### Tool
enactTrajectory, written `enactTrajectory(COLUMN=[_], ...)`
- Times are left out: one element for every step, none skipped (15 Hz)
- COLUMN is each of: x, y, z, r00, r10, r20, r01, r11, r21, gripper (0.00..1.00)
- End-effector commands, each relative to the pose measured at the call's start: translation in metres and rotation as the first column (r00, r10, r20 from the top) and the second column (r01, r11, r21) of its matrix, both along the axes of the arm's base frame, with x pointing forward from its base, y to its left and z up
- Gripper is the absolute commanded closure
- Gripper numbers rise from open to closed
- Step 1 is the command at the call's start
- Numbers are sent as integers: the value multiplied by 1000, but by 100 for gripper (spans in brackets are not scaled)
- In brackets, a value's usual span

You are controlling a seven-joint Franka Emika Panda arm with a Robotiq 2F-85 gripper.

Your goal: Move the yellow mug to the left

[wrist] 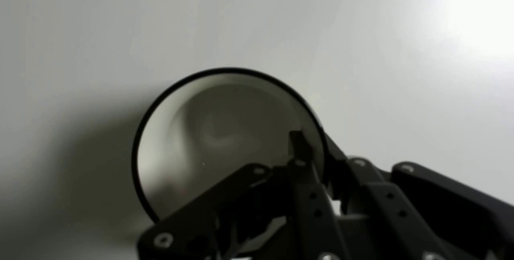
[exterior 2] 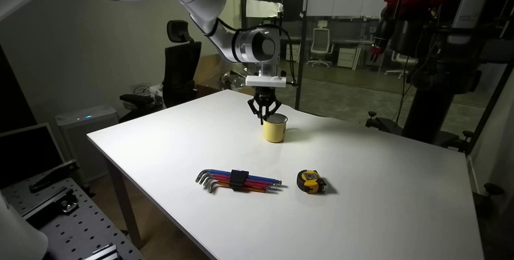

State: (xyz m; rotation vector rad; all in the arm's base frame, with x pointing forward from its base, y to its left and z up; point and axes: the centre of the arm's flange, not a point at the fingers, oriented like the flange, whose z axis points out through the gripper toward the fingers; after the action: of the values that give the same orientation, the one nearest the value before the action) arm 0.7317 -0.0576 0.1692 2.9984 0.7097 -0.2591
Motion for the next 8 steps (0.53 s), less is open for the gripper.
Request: enactTrajectory(x=[16,17,19,20,21,22,23,23], y=[30,40,51,61,73,83,95,107], z=[-1,-2,-4,-5,-6,-5,-5,-3], r00=[1000,999,999,999,998,998,997,997], r10=[23,32,42,50,56,64,71,78], r20=[-5,-6,-4,-6,-3,-4,3,8], r01=[-23,-32,-42,-50,-56,-64,-71,-77], r11=[999,999,998,998,997,997,996,996], r21=[-28,-31,-41,-44,-47,-45,-45,-43], gripper=[97,97,97,97,97,97,97,97])
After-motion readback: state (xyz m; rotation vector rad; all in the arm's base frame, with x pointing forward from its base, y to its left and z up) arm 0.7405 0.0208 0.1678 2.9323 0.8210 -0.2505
